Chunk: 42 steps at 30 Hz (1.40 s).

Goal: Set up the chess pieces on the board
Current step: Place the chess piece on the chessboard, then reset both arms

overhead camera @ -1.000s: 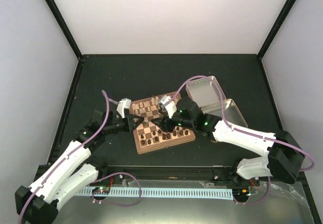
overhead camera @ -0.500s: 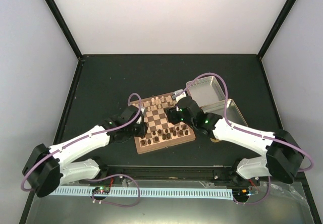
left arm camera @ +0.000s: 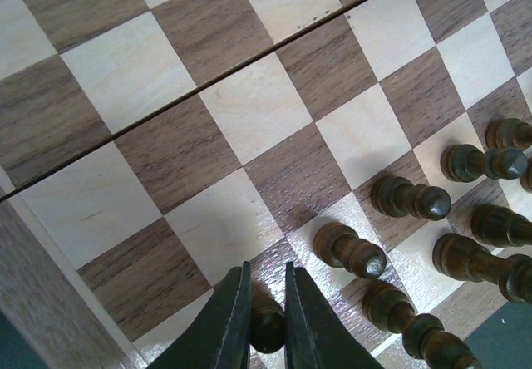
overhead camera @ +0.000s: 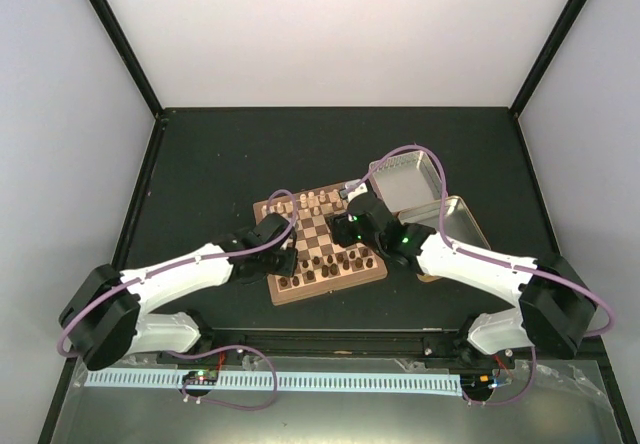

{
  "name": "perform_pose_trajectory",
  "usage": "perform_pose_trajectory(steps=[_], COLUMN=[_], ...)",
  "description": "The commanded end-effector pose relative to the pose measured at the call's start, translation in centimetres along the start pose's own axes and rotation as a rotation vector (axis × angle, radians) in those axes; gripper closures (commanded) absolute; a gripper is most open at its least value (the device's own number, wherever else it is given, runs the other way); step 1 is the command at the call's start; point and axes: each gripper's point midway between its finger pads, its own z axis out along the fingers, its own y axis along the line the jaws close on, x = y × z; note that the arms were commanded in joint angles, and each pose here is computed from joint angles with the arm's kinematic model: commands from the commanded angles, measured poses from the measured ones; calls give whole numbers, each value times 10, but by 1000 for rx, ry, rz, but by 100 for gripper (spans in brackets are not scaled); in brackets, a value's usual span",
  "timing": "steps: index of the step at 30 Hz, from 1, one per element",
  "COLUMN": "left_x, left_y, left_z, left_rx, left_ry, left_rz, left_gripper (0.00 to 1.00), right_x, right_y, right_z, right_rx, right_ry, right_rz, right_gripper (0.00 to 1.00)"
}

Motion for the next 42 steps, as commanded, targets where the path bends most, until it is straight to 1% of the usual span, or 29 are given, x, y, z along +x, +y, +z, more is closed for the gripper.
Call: perform_pose_trajectory(steps=[1,4,6,8,11,19,25,31,33,35,37,38,42], left_x=[-17,-16,-16,-15,-15,-20,-37,-49,-56,-61,-65,-67,-72], left_y=[-15,-15,-15,-15,-14,-18,-23,-12,-7,-2,2,4,12], left_z=[-2,0,1,1,0,-13,-33,-55,-70,-86,-105,-116,-156], left_rx=[41,36,37,35,33,51,82,72,74,76,78,79,76], left_ry=[-47,-42,-41,-37,-39,-70,-147,-224,-280,-337,-401,-438,-594], left_rz=[28,28,28,30,28,23,4,-51,-78,-94,-96,-93,-9], left_gripper=[98,97,94,89,78,69,64,62,60,55,42,39,24], right_x=[-3,-3,-3,-3,-4,-8,-16,-10,-9,-7,-7,-7,-10], right_y=[-5,-4,-4,-5,-5,-3,-4,-10,-14,-19,-24,-28,-58], right_z=[2,2,2,2,2,-2,-9,-10,-13,-18,-27,-32,-66], right_rx=[21,20,21,23,25,19,10,14,28,45,61,76,200], right_ry=[-7,-4,-4,-4,-4,-11,-24,44,50,53,45,39,-19], right_rz=[15,13,12,12,10,17,47,82,96,101,105,108,138], right_gripper=[37,37,37,37,37,37,37,38,38,38,38,38,37])
